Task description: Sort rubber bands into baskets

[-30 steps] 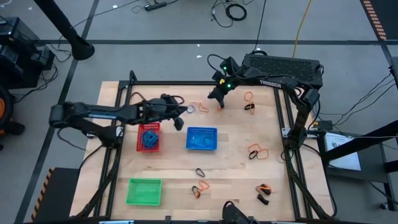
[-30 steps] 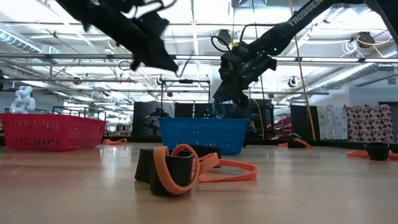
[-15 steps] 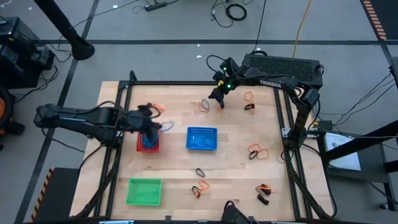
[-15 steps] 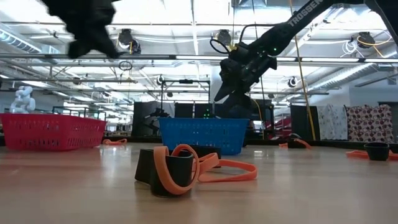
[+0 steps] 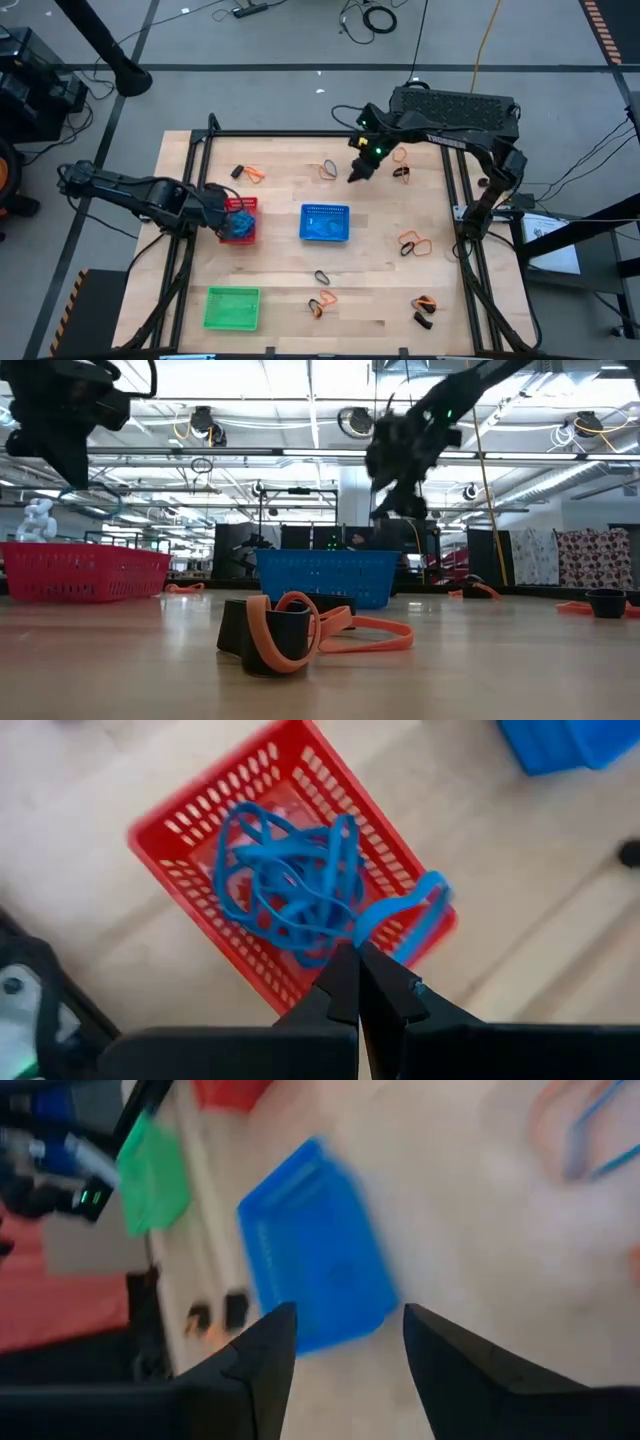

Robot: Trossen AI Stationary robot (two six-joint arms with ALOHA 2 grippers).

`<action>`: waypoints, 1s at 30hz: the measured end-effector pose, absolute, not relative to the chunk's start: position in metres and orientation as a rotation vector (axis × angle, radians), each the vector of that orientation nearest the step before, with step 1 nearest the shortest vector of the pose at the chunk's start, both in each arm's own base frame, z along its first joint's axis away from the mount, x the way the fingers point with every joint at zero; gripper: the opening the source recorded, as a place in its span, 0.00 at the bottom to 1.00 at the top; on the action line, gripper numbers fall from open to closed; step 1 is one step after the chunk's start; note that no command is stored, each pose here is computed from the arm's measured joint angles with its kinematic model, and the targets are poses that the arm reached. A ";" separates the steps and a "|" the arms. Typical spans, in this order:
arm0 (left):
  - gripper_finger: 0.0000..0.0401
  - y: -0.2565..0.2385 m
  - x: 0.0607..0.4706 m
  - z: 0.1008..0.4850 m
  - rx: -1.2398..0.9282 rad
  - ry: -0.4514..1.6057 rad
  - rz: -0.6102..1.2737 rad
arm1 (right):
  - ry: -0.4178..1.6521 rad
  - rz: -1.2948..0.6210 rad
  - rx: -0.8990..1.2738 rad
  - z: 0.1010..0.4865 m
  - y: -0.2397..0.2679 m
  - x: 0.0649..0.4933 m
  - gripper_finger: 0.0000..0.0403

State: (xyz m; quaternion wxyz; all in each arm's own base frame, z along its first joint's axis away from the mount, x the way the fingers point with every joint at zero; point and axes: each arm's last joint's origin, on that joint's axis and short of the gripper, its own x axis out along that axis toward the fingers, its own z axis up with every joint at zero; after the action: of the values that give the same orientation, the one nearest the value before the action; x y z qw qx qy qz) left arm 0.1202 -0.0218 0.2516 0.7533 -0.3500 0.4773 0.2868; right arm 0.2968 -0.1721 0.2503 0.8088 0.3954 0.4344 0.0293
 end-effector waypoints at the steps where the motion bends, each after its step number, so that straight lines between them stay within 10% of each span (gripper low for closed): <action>1: 0.00 -0.021 0.121 0.251 -0.754 1.039 0.641 | 0.951 0.078 0.845 0.256 -0.163 0.295 0.43; 13: 0.00 -0.023 0.138 0.233 -0.613 1.139 0.793 | 1.503 -0.221 0.677 0.294 -0.061 0.242 0.41; 30: 0.27 -0.027 0.150 0.217 -0.402 1.357 0.719 | 1.612 -0.301 0.781 0.263 0.030 0.197 0.41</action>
State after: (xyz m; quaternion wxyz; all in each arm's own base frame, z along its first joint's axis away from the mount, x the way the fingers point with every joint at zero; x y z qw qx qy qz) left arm 0.1500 -0.0265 0.2168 0.7011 -0.1806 0.6096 0.3229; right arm 0.1967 0.0304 0.2630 0.6153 0.3389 0.6996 -0.1308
